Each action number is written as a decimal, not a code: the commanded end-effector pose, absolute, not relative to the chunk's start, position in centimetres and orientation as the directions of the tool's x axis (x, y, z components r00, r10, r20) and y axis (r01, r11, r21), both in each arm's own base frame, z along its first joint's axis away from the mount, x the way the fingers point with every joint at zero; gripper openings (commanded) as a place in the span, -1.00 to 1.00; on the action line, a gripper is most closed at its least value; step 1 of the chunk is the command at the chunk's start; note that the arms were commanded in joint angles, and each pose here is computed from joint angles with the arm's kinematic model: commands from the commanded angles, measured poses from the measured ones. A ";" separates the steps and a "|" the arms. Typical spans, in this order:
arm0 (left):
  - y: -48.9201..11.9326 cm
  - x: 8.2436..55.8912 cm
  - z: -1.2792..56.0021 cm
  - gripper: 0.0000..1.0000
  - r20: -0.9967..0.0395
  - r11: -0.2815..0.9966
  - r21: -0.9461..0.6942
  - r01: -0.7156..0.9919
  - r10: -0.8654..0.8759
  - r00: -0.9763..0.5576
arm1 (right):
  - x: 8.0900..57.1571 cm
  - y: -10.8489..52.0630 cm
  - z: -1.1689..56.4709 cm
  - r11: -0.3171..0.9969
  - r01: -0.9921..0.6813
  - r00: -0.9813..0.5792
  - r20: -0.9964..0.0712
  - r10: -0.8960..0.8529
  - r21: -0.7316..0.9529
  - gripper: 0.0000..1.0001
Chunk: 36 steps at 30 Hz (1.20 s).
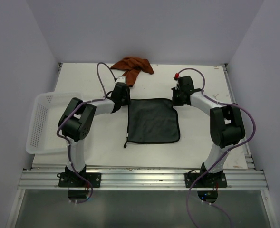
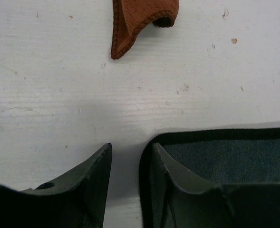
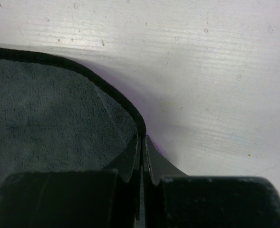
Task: Roll the towels
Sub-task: Flatten the towel
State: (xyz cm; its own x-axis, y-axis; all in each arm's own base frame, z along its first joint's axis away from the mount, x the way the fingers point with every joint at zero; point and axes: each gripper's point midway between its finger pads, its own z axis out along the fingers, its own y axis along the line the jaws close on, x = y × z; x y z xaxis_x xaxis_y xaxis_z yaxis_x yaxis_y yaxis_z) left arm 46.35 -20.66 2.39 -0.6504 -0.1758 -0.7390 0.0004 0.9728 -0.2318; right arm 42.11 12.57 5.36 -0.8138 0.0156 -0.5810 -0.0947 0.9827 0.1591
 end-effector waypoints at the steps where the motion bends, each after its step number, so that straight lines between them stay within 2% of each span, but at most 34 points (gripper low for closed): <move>1: -20.8 46.7 1.8 -0.14 -0.747 0.990 -0.142 0.004 -0.105 -0.657 | 43.2 12.1 6.4 0.988 -0.090 -0.793 -0.609 0.007 0.129 -1.00; 8: -21.1 45.5 0.7 -0.21 -0.734 1.000 0.020 0.000 0.015 -0.679 | 43.2 11.7 6.6 0.991 -0.081 -0.792 -0.610 0.003 0.109 -1.00; 15: -20.6 43.8 -0.9 -0.32 -0.703 0.997 0.071 -0.003 0.048 -0.709 | 43.1 11.8 6.5 0.990 -0.080 -0.797 -0.604 0.006 0.116 -1.00; 18: -20.8 43.3 -1.3 -0.49 -0.698 0.996 0.088 0.003 0.064 -0.713 | 43.1 11.9 6.7 0.989 -0.078 -0.795 -0.606 0.013 0.124 -1.00; 21: -21.0 43.0 -1.8 -0.73 -0.692 0.997 0.081 0.004 0.059 -0.719 | 42.8 12.6 7.0 0.982 -0.091 -0.799 -0.601 0.026 0.163 -1.00; 22: -21.0 42.9 -1.9 -0.89 -0.692 0.997 0.077 -0.002 0.052 -0.720 | 42.8 12.9 7.1 0.981 -0.096 -0.796 -0.604 0.027 0.171 -1.00; 24: -21.0 43.0 -1.8 -1.00 -0.695 0.997 0.074 -0.012 0.043 -0.718 | 42.7 13.0 7.0 0.980 -0.098 -0.799 -0.600 0.028 0.176 -1.00; 36: -19.3 43.8 4.3 -1.00 -0.812 0.995 0.070 -0.066 0.019 -0.584 | 42.7 12.6 9.5 0.981 -0.133 -0.763 -0.646 -0.011 0.140 -1.00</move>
